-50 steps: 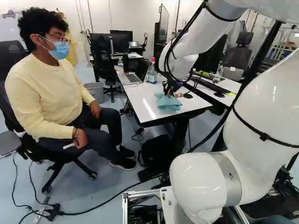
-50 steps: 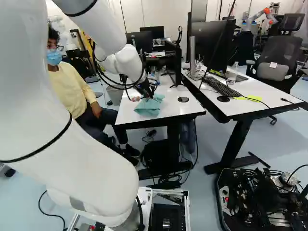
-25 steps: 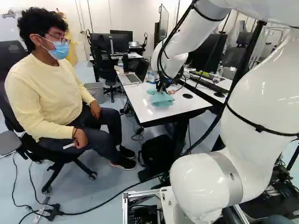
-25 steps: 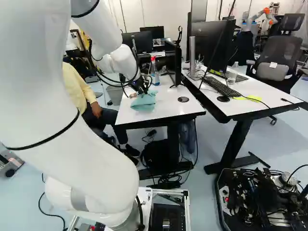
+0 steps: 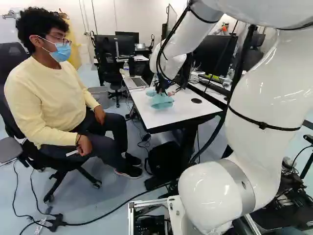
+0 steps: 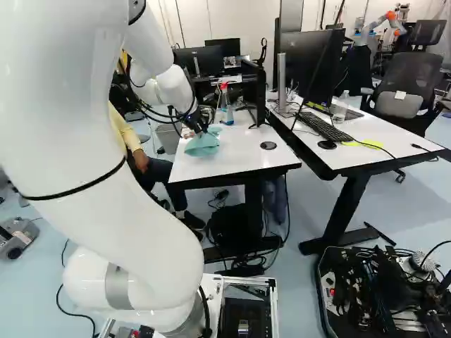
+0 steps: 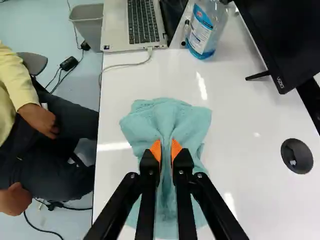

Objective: Clean the table with the green towel

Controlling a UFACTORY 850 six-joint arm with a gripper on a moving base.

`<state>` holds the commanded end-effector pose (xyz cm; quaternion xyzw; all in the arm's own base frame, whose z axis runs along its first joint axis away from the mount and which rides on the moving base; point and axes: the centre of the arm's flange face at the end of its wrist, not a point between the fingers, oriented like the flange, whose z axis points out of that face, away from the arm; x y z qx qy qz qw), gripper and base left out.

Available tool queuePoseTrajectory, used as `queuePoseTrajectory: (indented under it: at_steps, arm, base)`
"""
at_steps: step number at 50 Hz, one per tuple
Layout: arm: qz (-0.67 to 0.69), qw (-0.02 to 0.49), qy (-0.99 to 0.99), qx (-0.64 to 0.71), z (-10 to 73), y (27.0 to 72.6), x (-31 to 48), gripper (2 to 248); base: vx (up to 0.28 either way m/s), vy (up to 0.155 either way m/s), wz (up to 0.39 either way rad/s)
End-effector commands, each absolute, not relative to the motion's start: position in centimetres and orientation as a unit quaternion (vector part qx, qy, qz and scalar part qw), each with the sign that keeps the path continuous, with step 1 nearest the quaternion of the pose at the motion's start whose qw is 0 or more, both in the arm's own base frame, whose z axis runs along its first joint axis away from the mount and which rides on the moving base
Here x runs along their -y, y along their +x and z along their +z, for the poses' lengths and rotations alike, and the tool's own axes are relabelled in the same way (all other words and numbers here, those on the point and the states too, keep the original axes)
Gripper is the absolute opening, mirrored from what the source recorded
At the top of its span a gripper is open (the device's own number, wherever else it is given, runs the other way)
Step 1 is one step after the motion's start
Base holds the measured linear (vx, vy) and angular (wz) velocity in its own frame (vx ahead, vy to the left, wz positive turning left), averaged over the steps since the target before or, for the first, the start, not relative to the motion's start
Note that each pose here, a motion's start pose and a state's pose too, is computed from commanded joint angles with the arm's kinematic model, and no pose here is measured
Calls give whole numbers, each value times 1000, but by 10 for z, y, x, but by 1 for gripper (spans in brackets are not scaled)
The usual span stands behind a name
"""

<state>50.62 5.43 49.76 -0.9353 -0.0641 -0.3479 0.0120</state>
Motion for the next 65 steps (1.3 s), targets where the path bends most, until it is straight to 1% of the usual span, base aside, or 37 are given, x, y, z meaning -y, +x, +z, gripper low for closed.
queuePoseTrajectory:
  at_steps: [31, 62, 63, 65]
  arm:
    - [-358, 28, -928, 104, 497, 541, -105, 44]
    - [-358, 32, -926, 115, 497, 545, -120, 44]
    - [-358, 32, -926, 115, 497, 545, -120, 48]
    - [-358, 32, -926, 115, 497, 545, -120, 48]
  base:
    - [0, 0, 0]
    - [0, 0, 0]
    - [0, 0, 0]
    - [0, 0, 0]
